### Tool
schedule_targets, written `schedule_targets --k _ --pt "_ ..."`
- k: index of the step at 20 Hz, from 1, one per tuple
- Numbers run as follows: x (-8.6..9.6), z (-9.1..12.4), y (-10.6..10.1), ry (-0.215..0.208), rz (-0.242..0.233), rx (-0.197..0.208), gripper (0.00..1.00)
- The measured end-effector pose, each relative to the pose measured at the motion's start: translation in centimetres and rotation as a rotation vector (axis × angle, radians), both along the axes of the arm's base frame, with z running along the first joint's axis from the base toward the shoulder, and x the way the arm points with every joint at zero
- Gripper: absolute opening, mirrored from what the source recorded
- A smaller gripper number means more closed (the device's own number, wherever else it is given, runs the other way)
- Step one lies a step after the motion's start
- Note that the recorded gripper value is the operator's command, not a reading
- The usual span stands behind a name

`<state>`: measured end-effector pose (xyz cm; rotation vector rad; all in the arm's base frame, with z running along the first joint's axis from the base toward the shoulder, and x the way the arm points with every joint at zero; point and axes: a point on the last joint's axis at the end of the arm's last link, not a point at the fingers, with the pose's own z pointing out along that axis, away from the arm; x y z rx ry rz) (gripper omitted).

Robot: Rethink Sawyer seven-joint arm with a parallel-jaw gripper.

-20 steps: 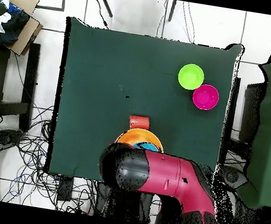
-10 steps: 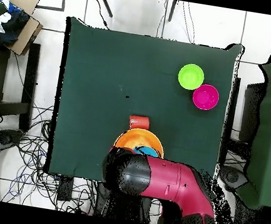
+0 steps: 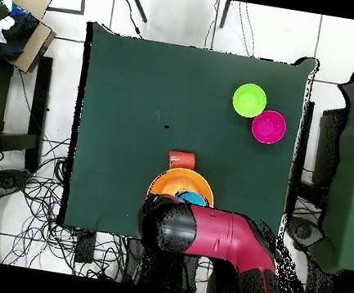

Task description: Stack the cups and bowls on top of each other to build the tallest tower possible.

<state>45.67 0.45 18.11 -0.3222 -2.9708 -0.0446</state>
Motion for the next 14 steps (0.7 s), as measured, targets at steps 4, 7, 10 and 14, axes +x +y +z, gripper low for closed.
schedule_targets --k 4,7,10,14 --pt "-0.4 -1.3 -0.2 -0.002 0.012 0.002 0.00" --pt "-0.8 -2.1 -0.4 0.002 0.015 0.004 0.00" --pt "-1.2 -2.8 -0.6 0.015 0.010 0.008 0.00" --pt "-1.5 -3.1 -0.9 0.027 0.000 0.010 0.00"
